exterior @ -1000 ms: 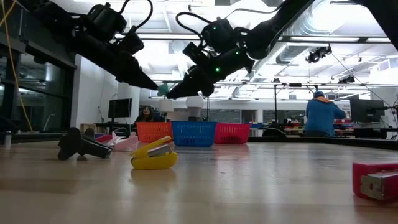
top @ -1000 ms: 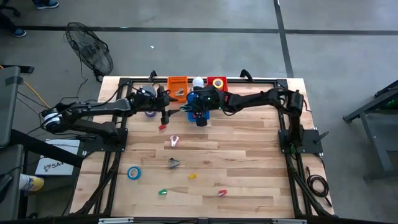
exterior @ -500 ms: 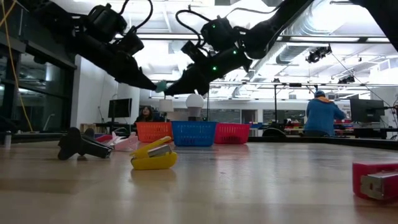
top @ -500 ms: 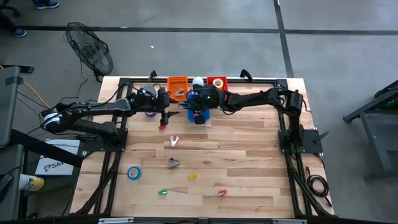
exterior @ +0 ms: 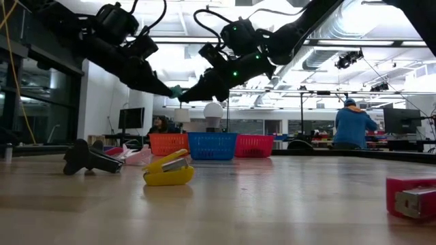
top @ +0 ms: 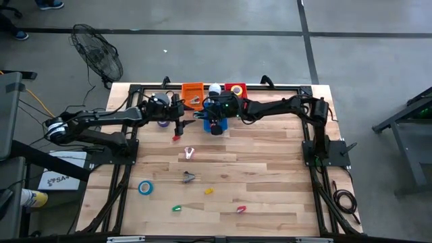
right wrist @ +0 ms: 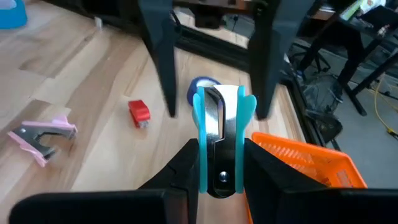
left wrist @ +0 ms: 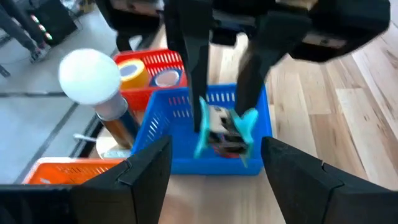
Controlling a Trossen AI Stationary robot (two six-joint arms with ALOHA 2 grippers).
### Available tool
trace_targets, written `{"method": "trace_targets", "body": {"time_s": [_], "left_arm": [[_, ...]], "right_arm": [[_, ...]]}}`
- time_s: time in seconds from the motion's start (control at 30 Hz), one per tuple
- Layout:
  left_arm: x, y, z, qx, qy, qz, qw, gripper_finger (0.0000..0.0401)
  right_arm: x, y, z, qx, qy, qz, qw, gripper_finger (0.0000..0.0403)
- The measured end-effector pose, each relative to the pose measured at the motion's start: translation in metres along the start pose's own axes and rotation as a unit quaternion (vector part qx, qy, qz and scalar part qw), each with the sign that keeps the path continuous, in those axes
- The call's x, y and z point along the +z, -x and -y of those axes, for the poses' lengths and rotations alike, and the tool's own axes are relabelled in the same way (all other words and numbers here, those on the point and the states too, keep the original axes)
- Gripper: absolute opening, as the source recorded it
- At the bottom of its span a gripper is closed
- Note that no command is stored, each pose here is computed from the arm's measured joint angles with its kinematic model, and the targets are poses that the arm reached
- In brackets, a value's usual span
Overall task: Pick and place Stapler, Stapler remover, tape
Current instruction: Put the light blue staple remover into the orange basket
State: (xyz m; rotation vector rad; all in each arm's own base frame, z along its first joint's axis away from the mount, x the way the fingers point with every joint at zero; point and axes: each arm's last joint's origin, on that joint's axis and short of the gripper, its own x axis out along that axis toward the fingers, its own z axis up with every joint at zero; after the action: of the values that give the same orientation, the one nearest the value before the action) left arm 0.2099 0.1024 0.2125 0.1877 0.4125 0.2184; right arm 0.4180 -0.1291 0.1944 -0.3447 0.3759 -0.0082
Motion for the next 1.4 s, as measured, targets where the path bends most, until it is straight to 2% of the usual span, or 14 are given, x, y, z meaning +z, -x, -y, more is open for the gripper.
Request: {"method": "trace_targets", "body": {"time_s": [0.73, 1.2, 1.4], "left_arm": [[0.0038, 0.0001, -0.0012, 0.006, -0.01, 0.019, 1.0, 0.0236], [0.0012, 0.0, 0.0003, -0.008, -0.008, 0.008, 1.0, 0.0112], [0.0013, 0.0, 0.0004, -0.009, -0.008, 0.009, 1.0, 0.0099]], "right_arm": [[0.0017, 0.0, -0.0002, 0.006, 0.002, 0.012, 1.0, 0.008], [0.0013, 0.0, -0.0002, 0.006, 0.001, 0.012, 1.0, 0.008], [0.0013, 0.0, -0.0002, 0.005, 0.0, 0.011, 1.0, 0.008]]}}
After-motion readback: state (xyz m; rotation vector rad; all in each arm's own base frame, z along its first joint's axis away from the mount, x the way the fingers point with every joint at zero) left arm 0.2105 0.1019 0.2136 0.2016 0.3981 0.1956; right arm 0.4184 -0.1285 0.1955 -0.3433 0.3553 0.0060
